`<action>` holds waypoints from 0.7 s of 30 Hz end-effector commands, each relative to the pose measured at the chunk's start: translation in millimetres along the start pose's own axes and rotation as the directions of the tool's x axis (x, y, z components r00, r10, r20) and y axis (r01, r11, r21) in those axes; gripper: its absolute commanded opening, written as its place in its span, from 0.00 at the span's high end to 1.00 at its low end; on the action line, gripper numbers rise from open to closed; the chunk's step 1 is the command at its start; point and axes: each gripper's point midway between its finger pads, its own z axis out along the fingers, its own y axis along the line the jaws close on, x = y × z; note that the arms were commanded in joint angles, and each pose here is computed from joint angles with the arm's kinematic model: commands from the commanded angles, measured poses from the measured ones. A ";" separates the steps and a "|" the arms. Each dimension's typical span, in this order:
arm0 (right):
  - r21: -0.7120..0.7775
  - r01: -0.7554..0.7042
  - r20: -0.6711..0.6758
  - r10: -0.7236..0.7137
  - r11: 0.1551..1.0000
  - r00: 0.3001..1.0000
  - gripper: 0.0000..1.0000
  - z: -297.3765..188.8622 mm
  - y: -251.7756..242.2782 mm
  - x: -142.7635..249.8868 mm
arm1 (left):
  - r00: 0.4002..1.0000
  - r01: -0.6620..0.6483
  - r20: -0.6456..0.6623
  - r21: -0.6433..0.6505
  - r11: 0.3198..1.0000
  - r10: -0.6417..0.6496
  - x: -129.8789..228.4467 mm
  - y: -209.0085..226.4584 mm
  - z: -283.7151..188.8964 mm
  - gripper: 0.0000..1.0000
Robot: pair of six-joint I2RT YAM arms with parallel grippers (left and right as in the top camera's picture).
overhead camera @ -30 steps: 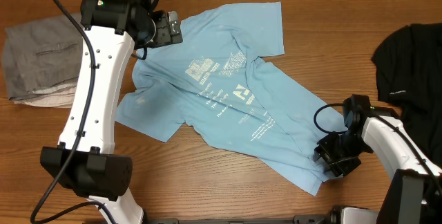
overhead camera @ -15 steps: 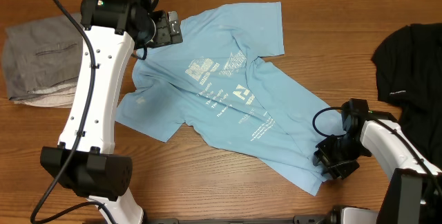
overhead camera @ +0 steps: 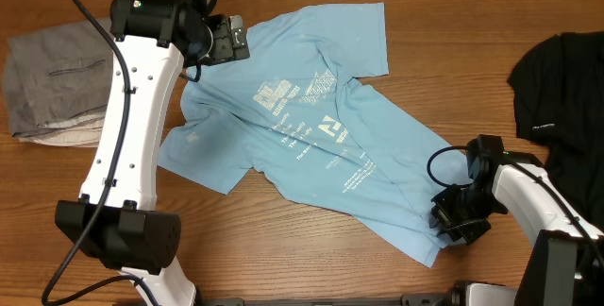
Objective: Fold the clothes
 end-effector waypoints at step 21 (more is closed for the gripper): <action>-0.142 0.044 0.079 -0.033 0.989 0.996 0.96 -60.6 49.1 -18.5 | 1.000 0.009 -0.011 -0.001 1.000 -0.009 0.1 0.7 4.7 0.00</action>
